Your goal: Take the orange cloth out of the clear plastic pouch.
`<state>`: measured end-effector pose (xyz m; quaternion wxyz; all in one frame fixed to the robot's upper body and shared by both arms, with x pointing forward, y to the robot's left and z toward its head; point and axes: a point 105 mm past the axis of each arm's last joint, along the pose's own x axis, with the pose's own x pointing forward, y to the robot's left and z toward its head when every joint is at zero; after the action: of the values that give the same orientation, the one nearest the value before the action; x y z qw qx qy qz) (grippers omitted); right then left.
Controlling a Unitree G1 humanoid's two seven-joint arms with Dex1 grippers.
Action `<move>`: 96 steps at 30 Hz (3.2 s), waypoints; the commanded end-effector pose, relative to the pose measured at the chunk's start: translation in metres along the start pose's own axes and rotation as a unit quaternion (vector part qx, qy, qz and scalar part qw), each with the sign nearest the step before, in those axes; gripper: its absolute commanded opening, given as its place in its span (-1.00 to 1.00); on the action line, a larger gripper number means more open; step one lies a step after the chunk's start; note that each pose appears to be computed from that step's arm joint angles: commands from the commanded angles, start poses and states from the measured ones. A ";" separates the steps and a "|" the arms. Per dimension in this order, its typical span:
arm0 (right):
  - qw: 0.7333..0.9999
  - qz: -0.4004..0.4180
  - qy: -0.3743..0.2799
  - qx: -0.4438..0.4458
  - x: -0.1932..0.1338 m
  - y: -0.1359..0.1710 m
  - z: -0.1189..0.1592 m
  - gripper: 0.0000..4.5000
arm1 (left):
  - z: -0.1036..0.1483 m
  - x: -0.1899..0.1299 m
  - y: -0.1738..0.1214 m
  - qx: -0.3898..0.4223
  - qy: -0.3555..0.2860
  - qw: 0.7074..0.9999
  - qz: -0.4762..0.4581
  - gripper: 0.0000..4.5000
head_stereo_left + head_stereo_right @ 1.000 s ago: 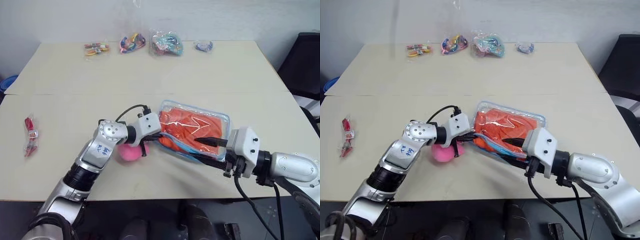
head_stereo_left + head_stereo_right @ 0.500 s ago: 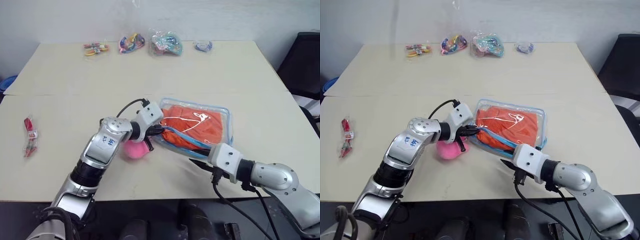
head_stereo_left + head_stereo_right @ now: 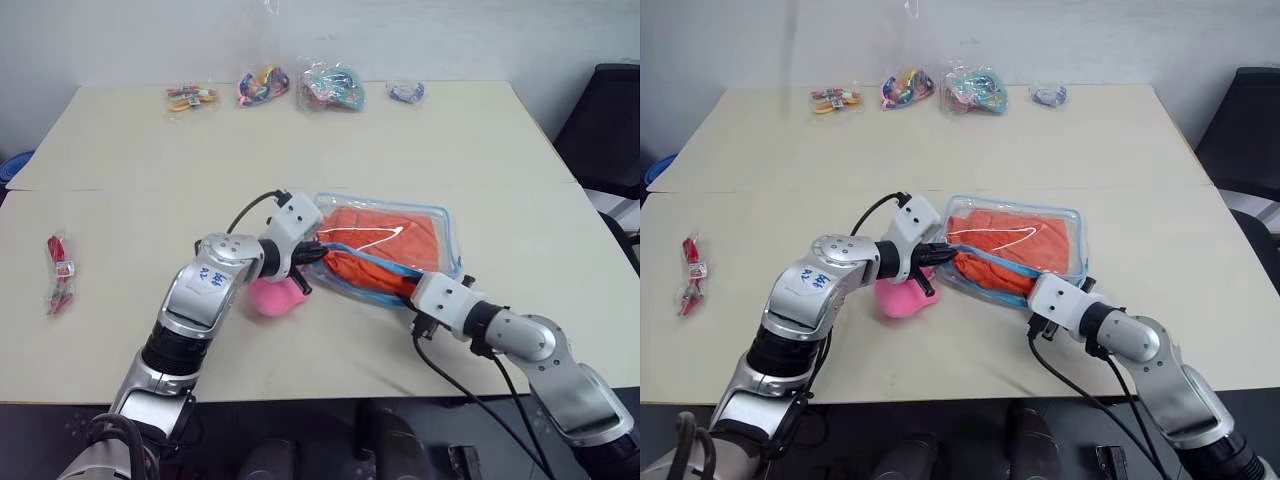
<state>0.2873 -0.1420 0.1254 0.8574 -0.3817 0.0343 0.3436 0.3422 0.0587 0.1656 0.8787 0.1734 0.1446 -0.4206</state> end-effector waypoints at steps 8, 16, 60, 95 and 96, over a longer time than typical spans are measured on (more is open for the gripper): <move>0.998 -0.057 0.002 -0.038 0.016 -0.019 0.010 0.59 | 0.014 -0.002 -0.003 0.018 -0.024 1.000 0.002 -1.00; 0.997 -0.049 0.004 -0.052 0.021 -0.018 0.012 0.59 | 0.014 -0.001 -0.005 0.021 -0.025 0.999 0.001 -1.00; 0.993 -0.080 0.023 -0.084 0.060 -0.040 0.010 0.03 | 0.009 0.000 -0.005 0.035 -0.024 0.999 0.002 -1.00; 0.977 -0.015 -0.009 -0.213 0.044 -0.013 0.036 -0.99 | 0.009 0.005 0.015 0.033 -0.020 0.998 0.040 -1.00; 0.979 -0.011 -0.014 -0.205 0.039 -0.012 0.040 -0.99 | 0.009 0.005 0.016 0.035 -0.020 0.998 0.041 -1.00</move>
<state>0.3264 -0.1032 0.1276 0.7635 -0.5519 -0.0236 0.3345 0.3556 0.0639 0.1598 0.8878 0.1921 0.1359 -0.3955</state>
